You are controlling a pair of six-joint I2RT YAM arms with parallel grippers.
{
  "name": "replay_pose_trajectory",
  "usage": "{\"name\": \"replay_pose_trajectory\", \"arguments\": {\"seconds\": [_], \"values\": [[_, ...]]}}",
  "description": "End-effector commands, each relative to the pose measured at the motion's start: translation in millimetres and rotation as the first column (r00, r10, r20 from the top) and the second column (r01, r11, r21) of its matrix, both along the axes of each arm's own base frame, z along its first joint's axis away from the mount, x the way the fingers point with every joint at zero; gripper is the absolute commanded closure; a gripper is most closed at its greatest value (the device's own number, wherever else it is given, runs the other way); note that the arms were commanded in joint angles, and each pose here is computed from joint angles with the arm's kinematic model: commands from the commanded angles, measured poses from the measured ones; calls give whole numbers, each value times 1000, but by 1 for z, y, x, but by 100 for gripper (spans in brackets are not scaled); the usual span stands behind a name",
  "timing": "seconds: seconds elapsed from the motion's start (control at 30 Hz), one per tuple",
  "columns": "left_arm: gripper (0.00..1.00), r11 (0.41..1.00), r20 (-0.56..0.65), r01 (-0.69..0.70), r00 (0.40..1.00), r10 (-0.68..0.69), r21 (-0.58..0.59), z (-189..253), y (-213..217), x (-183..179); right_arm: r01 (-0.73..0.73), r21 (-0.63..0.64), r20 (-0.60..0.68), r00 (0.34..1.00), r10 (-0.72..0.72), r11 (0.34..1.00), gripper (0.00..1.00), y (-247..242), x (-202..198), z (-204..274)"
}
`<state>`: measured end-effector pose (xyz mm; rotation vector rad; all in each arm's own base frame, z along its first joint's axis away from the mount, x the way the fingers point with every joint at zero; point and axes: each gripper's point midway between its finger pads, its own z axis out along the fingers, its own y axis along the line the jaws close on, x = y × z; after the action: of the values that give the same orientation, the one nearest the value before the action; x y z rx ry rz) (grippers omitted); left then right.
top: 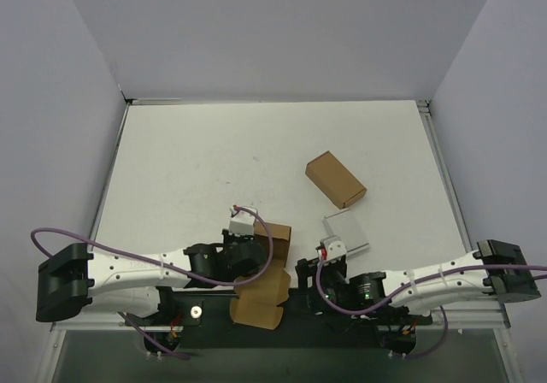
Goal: Fold the paper box
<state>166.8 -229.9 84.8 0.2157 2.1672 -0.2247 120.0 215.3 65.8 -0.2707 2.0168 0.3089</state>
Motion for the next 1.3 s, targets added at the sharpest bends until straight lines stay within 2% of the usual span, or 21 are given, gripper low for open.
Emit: {"name": "replay_pose_trajectory", "arguments": {"seconds": [0.0, 0.13, 0.17, 0.27, 0.4, 0.57, 0.63, 0.87, 1.03, 1.1, 1.27], "values": [[95, 1000, 52, 20, 998, -21, 19, 4, 6, 6, -148, 14, -41, 988, 149, 989, 27, 10, -16, 3], [73, 997, 46, 61, 997, -63, 55, 2, 5, 1, -192, 119, -98, 974, 204, 974, 25, 22, -23, 17], [61, 996, 50, 73, 996, -75, 50, 5, 4, -1, -164, 159, -113, 977, 183, 974, 25, 22, -17, 22], [43, 991, 54, 131, 990, -133, 33, 12, -2, -9, -143, 247, -180, 965, 191, 958, 25, 28, -17, 29], [27, 977, 10, 209, 978, -208, -43, 18, -8, -24, -74, 329, -202, 968, 147, 941, 25, 30, -6, 44], [19, 946, -54, 269, 958, -283, -183, 20, -10, -49, -1, 417, -218, 971, 101, 909, 27, 33, 3, 63], [18, 932, -90, 290, 945, -315, -217, 19, -9, -59, 17, 485, -214, 972, 100, 874, 28, 41, 7, 76], [15, 869, -58, 323, 927, -369, -375, 58, -4, -73, 61, 578, -251, 962, 106, 814, 28, 54, 10, 84], [12, 850, 19, 232, 967, -253, -473, 90, 16, -57, 103, 608, -298, 949, 106, 787, 29, 58, 15, 74], [12, 871, 16, 166, 984, -179, -463, 89, 30, -46, 107, 621, -308, 944, 116, 776, 30, 61, 16, 73], [14, 882, 2, 117, 991, -131, -457, 90, 34, -31, 127, 612, -335, 936, 110, 780, 32, 62, 21, 65]]}}
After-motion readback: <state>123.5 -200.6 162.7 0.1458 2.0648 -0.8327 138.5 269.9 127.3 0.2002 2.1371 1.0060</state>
